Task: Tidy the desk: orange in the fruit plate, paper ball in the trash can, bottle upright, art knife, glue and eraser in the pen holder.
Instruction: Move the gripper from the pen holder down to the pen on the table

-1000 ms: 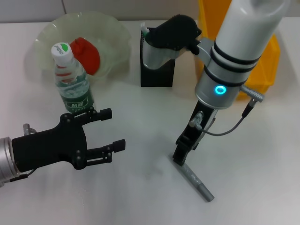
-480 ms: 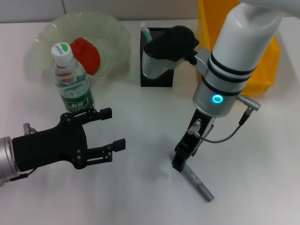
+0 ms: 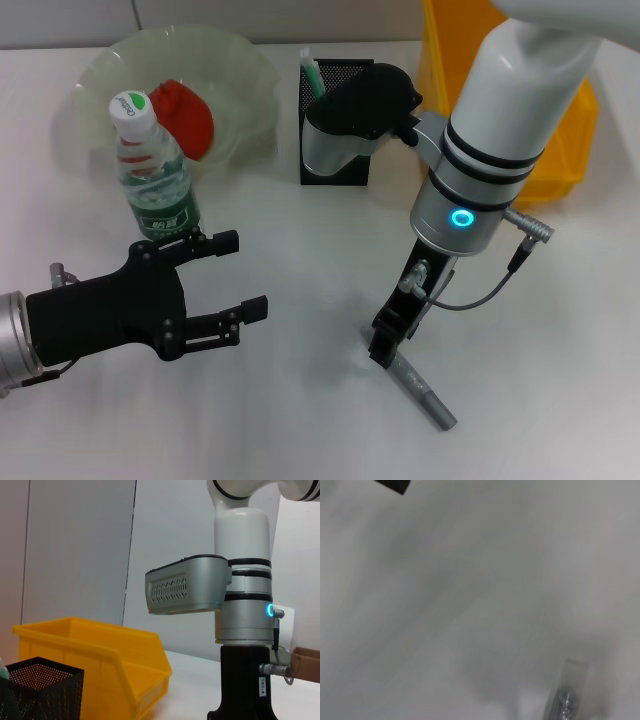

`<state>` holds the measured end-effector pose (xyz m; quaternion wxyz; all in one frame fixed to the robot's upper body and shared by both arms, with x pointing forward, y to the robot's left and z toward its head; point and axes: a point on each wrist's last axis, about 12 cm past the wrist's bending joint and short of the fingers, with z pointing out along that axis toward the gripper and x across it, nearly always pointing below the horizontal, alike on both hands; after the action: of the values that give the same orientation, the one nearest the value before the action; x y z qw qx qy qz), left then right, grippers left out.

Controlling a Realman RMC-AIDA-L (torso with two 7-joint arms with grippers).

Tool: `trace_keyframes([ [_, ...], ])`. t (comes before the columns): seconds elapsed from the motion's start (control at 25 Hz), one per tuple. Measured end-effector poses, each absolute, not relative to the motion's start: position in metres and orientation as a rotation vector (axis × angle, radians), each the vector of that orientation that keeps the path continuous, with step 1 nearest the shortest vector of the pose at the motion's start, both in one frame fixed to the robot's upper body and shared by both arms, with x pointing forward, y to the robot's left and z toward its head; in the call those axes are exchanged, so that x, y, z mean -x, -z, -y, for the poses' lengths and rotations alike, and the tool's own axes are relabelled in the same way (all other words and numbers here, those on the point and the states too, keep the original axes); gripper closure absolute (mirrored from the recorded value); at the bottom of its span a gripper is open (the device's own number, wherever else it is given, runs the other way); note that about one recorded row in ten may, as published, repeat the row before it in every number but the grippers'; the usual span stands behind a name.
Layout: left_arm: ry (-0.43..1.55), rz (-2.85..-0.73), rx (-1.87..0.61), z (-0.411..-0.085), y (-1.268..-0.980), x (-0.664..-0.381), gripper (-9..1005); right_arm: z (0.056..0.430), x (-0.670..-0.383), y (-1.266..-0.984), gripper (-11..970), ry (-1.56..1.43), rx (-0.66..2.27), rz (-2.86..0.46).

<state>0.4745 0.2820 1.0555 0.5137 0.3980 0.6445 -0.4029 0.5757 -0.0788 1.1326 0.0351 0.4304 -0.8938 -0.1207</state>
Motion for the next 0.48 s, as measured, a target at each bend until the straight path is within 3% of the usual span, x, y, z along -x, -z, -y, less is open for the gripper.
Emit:
trace_keyframes([
  [0.48,0.967,-1.551,-0.956,-0.2821,-1.0553,-0.4746,177,0.0752,-0.5702,-1.1257,488,0.363,-1.356,2.725],
])
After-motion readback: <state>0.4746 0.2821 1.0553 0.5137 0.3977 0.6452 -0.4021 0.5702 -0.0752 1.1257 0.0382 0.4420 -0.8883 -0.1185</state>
